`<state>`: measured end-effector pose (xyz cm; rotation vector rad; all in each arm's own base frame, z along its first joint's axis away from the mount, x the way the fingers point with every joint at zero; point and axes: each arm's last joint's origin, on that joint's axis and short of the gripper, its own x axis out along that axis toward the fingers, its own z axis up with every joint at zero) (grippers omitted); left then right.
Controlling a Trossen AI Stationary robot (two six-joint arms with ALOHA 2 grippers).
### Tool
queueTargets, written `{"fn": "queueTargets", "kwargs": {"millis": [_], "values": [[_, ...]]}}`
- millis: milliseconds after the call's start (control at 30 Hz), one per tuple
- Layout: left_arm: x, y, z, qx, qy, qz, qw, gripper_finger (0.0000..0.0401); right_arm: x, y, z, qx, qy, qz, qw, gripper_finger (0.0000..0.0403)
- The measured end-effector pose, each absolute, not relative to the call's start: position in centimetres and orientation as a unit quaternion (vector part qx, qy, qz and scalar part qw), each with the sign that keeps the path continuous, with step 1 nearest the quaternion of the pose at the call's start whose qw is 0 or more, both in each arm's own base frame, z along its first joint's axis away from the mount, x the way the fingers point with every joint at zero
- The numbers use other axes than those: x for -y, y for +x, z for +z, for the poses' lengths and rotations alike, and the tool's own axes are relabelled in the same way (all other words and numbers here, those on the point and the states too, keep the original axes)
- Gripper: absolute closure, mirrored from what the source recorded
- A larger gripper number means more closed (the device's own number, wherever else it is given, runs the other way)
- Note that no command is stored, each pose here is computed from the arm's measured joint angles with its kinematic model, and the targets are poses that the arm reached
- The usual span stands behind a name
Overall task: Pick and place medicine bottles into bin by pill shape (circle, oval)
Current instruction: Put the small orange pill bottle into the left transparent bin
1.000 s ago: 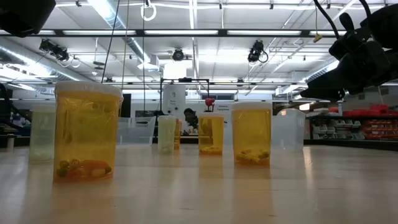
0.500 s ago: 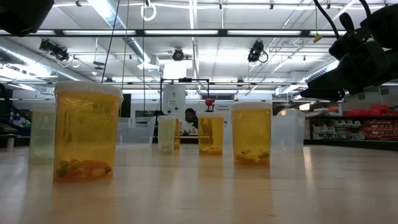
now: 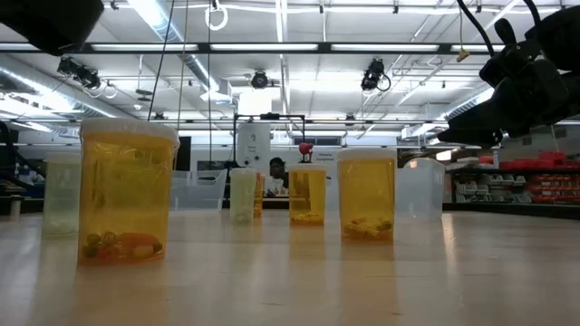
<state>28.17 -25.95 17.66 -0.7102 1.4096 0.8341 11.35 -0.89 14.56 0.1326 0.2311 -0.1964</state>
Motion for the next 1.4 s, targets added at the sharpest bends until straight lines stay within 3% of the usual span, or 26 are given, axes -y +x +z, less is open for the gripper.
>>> {"fn": "queueTargets", "kwargs": {"millis": [700,1400], "values": [[21.2,32.3,23.5,-0.64,-0.213,0.317,0.666,0.0283,0.9,11.4,14.6,-0.115,0.066,-0.098,0.986,0.0127],[12.7,35.5,24.0,-0.676,-0.044,0.29,0.676,0.0286,0.9,11.4,14.5,-0.115,0.066,-0.098,0.986,0.0127]]}}
